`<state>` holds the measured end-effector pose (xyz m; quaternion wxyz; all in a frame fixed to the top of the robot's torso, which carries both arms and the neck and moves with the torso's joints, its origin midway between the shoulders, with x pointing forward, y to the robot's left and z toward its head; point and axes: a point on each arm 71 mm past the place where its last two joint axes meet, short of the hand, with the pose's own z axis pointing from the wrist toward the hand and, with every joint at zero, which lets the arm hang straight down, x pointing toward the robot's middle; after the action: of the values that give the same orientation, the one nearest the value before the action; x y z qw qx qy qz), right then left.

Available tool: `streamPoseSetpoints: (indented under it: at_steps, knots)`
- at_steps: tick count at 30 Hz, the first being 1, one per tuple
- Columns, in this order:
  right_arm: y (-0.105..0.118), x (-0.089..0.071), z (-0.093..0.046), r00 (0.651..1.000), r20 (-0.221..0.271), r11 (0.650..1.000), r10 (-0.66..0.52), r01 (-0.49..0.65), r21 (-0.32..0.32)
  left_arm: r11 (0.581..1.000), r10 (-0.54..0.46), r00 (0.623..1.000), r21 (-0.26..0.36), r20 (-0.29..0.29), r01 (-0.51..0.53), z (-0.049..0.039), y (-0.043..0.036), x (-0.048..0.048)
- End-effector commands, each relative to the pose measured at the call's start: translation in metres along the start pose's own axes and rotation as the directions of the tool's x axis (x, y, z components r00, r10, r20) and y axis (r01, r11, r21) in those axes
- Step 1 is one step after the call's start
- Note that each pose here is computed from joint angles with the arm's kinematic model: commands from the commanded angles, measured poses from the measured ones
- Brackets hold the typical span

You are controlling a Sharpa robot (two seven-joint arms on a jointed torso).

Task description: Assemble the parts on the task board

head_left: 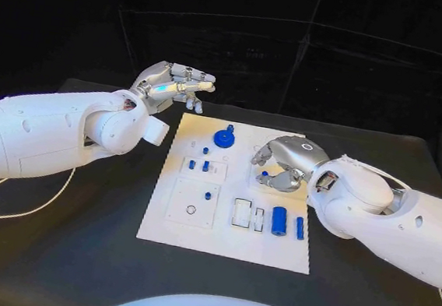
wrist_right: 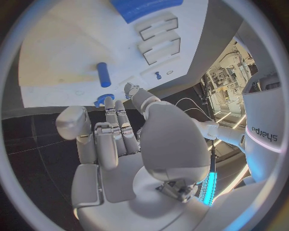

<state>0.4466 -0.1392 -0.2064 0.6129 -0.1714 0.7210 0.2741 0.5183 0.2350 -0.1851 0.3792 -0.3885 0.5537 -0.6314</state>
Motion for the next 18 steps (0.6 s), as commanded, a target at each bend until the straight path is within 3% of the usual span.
streamPoseSetpoints:
  at_steps: [1,18]
  knots:
    - [-0.0075,0.0014,-0.0009,0.998,-0.055,0.998,0.005,-0.001,0.061,1.000,-0.007,1.000,0.018,-0.004,0.007,0.0004,-0.0024,0.0015]
    - [-0.0117,0.0080,0.0046,0.987,-0.160,0.997,-0.008,0.021,0.080,1.000,-0.006,1.000,0.010,-0.002,0.006,0.0005,-0.0018,0.0009]
